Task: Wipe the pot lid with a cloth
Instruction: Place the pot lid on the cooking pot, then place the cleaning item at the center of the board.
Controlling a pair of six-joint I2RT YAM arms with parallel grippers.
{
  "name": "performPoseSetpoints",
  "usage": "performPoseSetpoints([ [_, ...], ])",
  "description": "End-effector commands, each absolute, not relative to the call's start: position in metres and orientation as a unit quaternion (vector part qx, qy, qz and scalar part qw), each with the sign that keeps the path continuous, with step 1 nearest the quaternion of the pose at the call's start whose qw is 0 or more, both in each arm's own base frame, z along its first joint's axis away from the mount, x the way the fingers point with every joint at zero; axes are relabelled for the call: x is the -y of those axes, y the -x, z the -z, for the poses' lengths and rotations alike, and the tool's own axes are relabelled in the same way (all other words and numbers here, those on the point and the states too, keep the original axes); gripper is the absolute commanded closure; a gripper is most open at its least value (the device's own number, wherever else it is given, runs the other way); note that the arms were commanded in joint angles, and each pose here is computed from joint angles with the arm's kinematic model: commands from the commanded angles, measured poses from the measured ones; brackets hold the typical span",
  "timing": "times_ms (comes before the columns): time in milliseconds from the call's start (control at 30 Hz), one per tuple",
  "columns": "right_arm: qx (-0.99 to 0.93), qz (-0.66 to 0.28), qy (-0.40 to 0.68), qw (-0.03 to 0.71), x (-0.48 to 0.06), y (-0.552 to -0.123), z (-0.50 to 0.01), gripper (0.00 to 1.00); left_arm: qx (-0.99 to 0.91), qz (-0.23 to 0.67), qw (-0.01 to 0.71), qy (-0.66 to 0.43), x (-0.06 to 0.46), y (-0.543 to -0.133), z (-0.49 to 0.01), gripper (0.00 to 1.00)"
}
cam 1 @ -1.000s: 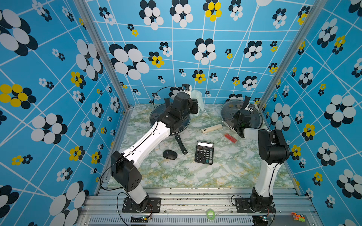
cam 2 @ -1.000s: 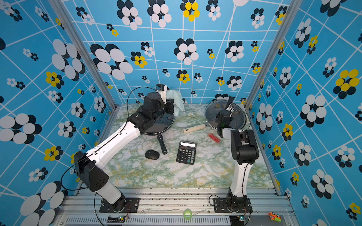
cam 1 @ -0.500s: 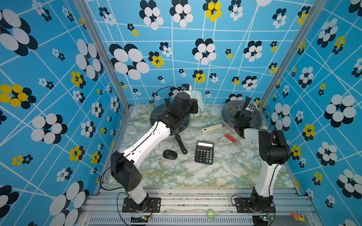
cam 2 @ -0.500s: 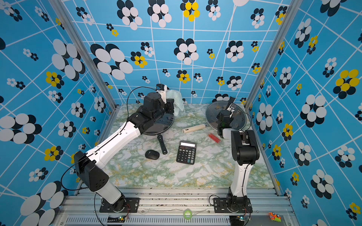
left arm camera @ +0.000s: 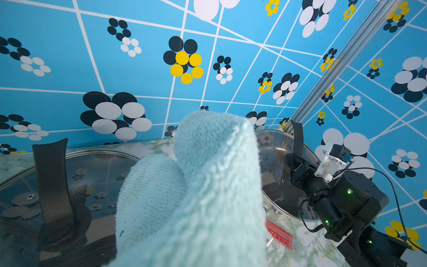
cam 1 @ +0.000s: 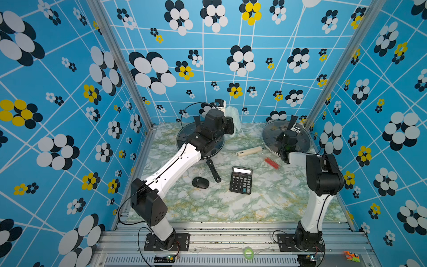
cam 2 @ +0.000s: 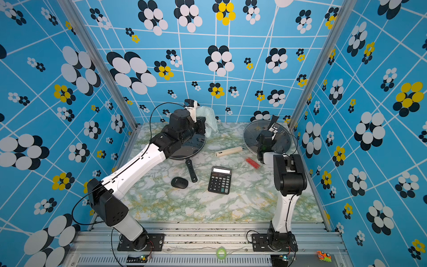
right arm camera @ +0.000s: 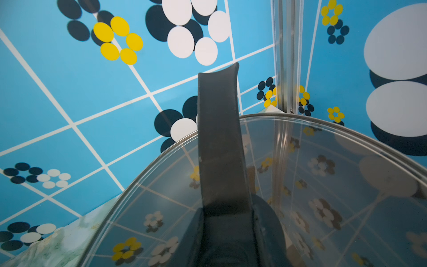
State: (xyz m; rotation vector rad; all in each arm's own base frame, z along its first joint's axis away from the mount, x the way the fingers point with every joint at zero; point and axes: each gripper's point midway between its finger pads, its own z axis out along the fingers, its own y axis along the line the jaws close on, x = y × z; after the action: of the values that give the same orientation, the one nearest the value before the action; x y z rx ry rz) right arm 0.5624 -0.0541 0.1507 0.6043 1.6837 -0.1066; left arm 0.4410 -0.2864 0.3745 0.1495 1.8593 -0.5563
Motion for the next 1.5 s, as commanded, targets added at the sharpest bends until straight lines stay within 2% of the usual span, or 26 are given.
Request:
performPoseSetpoints([
  [0, -0.718, 0.054, -0.277, 0.637, 0.071, -0.559, -0.167, 1.0, -0.794, 0.237, 0.556, -0.065, 0.286, -0.442, -0.37, 1.0],
  [100, -0.71, 0.038, -0.289, 0.641, 0.07, -0.554, -0.168, 0.82, -0.793, 0.235, 0.558, -0.065, 0.285, -0.443, -0.371, 1.0],
  [167, -0.712, 0.032, -0.283, 0.642, 0.067, -0.554, -0.174, 0.61, -0.794, 0.235, 0.557, -0.067, 0.285, -0.442, -0.371, 1.0],
  [233, -0.717, 0.025, -0.267, 0.643, 0.062, -0.557, -0.184, 0.54, -0.794, 0.235, 0.557, -0.068, 0.285, -0.441, -0.37, 1.0],
  [367, -0.715, 0.012, -0.245, 0.654, 0.055, -0.558, -0.211, 0.29, -0.794, 0.237, 0.557, -0.058, 0.277, -0.441, -0.369, 1.0],
  [400, -0.714, 0.01, -0.24, 0.657, 0.052, -0.558, -0.218, 0.27, -0.794, 0.24, 0.556, -0.052, 0.274, -0.441, -0.367, 1.0],
  [633, -0.739, -0.021, -0.172, 0.651, 0.004, -0.55, -0.252, 0.26, -0.799, 0.268, 0.536, -0.039, 0.255, -0.435, -0.358, 1.0],
  [700, -0.752, -0.039, -0.136, 0.644, -0.02, -0.544, -0.263, 0.26, -0.806, 0.273, 0.523, -0.053, 0.256, -0.43, -0.355, 1.0],
  [733, -0.76, -0.064, -0.108, 0.638, -0.052, -0.538, -0.267, 0.26, -0.81, 0.277, 0.514, -0.059, 0.256, -0.428, -0.353, 1.0],
  [867, -0.777, -0.16, -0.061, 0.606, -0.115, -0.516, -0.281, 0.26, -0.831, 0.287, 0.469, -0.079, 0.253, -0.414, -0.336, 1.0],
  [1000, -0.784, -0.298, -0.036, 0.544, -0.176, -0.495, -0.3, 0.3, -0.844, 0.287, 0.436, -0.118, 0.255, -0.393, -0.321, 1.0],
  [1100, -0.788, -0.408, -0.01, 0.46, -0.214, -0.476, -0.313, 0.3, -0.843, 0.286, 0.431, -0.149, 0.259, -0.386, -0.316, 1.0],
  [1333, -0.765, -0.538, 0.05, 0.35, -0.254, -0.435, -0.353, 0.27, -0.832, 0.287, 0.418, -0.223, 0.278, -0.379, -0.313, 1.0],
  [1467, -0.769, -0.564, 0.052, 0.296, -0.269, -0.418, -0.347, 0.26, -0.825, 0.287, 0.421, -0.243, 0.286, -0.381, -0.316, 1.0],
])
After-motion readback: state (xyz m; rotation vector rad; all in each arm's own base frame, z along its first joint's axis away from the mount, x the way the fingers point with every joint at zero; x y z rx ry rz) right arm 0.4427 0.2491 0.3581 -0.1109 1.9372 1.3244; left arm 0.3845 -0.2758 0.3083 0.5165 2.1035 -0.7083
